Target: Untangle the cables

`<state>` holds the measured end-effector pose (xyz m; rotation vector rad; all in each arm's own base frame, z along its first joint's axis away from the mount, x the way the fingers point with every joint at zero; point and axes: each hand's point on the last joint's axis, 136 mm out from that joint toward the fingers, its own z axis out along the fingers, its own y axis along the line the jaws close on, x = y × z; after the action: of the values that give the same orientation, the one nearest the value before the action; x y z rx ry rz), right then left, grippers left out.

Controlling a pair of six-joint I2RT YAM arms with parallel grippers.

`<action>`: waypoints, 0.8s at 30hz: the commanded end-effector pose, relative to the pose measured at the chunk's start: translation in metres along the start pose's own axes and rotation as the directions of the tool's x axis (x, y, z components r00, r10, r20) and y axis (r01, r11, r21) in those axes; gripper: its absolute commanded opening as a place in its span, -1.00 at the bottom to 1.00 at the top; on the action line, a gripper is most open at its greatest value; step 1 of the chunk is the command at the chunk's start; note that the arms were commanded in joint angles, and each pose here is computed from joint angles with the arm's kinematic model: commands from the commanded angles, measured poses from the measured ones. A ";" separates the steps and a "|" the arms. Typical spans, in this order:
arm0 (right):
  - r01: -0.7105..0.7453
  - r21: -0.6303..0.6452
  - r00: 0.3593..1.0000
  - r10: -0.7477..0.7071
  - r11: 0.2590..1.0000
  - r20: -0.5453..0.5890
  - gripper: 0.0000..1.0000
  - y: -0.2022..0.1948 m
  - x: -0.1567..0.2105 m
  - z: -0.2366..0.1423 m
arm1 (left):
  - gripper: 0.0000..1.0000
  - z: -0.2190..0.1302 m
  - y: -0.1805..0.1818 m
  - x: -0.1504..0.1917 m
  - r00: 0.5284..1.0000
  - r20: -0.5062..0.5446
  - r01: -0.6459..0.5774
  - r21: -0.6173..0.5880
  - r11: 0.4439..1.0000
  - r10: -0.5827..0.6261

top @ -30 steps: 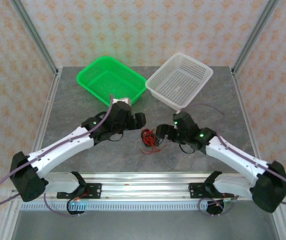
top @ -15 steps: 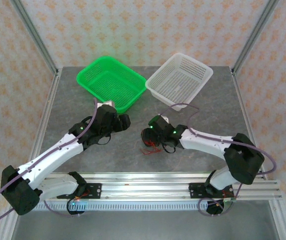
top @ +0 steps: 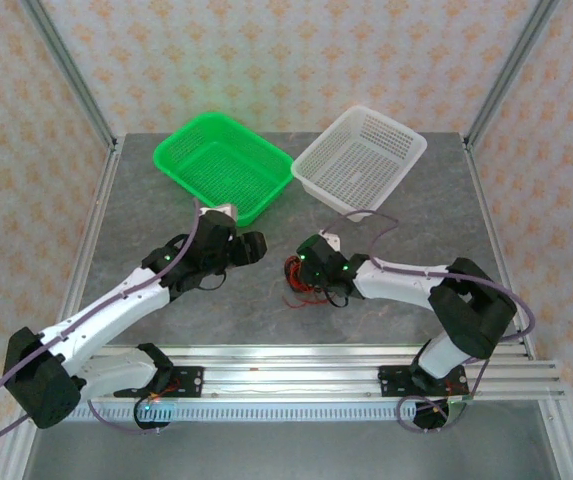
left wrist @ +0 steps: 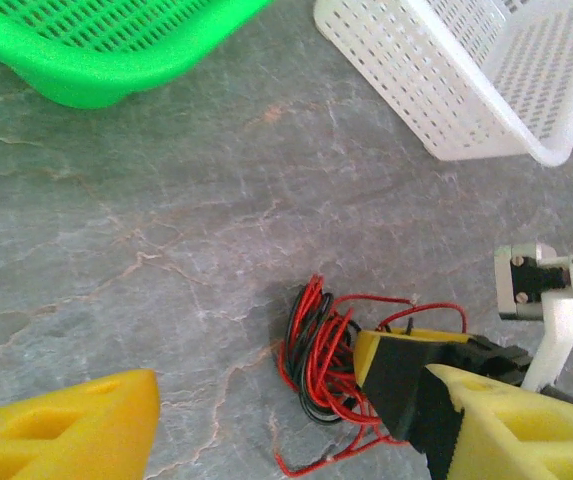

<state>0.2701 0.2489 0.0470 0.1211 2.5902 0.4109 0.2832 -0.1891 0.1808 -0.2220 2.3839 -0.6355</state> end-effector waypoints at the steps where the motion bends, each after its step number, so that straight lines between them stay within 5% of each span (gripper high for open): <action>1: 0.006 -0.027 0.999 -0.004 1.000 0.053 -0.53 -0.010 -0.010 -0.004 | 0.41 0.016 -0.006 0.010 0.999 -0.042 -0.016 0.051 0.999 0.019; 6: 0.042 -0.090 0.994 -0.033 0.995 0.101 -0.92 -0.016 -0.016 -0.012 | 0.43 0.042 -0.014 0.025 0.993 -0.105 -0.046 0.097 0.994 0.056; 16: 0.186 -0.165 0.971 -0.156 0.968 0.181 -1.00 -0.012 -0.017 -0.031 | 0.45 0.094 -0.062 0.046 0.959 -0.176 -0.177 0.240 0.955 0.222; 24: 0.238 -0.154 0.957 -0.205 0.959 0.204 -1.00 -0.017 -0.016 -0.037 | 0.45 0.142 -0.055 0.070 0.911 -0.274 -0.256 0.214 0.943 0.310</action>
<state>0.2610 0.2209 0.0705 -0.1561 2.3918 0.5216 0.3147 -0.3038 0.0748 0.2229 2.5870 -0.7743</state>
